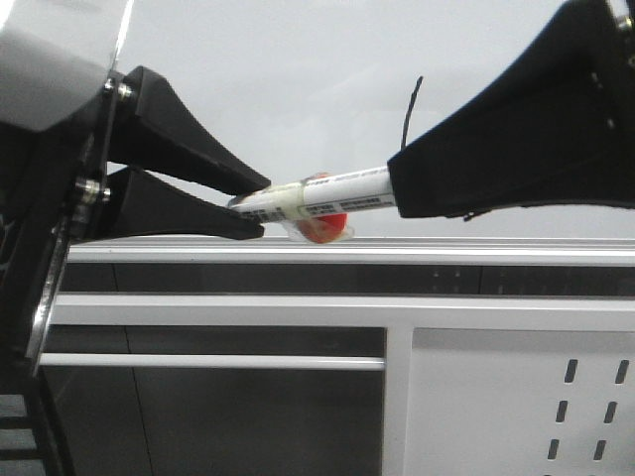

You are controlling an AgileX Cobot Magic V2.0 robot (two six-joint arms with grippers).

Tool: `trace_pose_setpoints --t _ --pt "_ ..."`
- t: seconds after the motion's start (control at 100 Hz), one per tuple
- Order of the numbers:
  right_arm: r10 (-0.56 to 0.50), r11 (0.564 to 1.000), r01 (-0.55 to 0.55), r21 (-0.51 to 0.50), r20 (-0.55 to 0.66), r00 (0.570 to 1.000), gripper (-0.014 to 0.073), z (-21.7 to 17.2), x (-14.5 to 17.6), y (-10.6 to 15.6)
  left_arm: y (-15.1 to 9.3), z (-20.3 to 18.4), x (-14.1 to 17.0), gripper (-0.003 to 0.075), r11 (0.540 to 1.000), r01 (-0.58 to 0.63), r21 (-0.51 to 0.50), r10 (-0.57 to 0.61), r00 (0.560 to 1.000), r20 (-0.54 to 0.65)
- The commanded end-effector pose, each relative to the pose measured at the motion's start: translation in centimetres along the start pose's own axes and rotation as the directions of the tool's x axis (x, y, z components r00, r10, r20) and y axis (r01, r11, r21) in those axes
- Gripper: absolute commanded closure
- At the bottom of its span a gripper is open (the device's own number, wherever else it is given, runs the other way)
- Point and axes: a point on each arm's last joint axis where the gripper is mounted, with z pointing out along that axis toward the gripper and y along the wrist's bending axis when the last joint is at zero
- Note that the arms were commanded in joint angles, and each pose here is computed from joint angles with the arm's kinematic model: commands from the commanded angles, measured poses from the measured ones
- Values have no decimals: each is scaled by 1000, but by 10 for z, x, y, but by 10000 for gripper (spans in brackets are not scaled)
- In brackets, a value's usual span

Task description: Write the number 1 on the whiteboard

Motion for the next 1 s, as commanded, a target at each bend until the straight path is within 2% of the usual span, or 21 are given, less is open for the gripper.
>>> trace_pose_setpoints --t 0.0,0.33,0.44,0.5,0.61,0.68,0.85,0.99 --pt "1 1000 0 -11 35 999 645 -2 -11 3 12 -4 -7 738 999 14 -44 -13 999 32" --pt "-3 1000 4 -27 54 999 631 -4 -18 5 12 -4 -10 738 998 30 -52 -26 998 64" --pt "-6 1000 8 -24 73 997 534 -5 -24 6 13 -4 -11 738 998 43 -56 -39 996 78" --pt "-15 1000 17 -18 76 997 449 -5 -25 6 13 -4 -11 738 997 55 -58 -50 996 78" --pt "-18 1000 18 0 86 996 243 -5 -27 4 13 -4 -12 738 996 61 -59 -56 995 80" --pt "-18 1000 17 14 92 996 174 -5 -27 3 14 -4 -12 738 995 77 -62 -71 994 85" --pt "-18 1000 16 25 100 995 163 -6 -28 2 15 -4 -13 738 987 142 -74 -134 986 103" --pt "-43 996 29 82 163 986 163 -15 -34 -1 21 -5 -8 738 943 315 -110 -304 947 102"
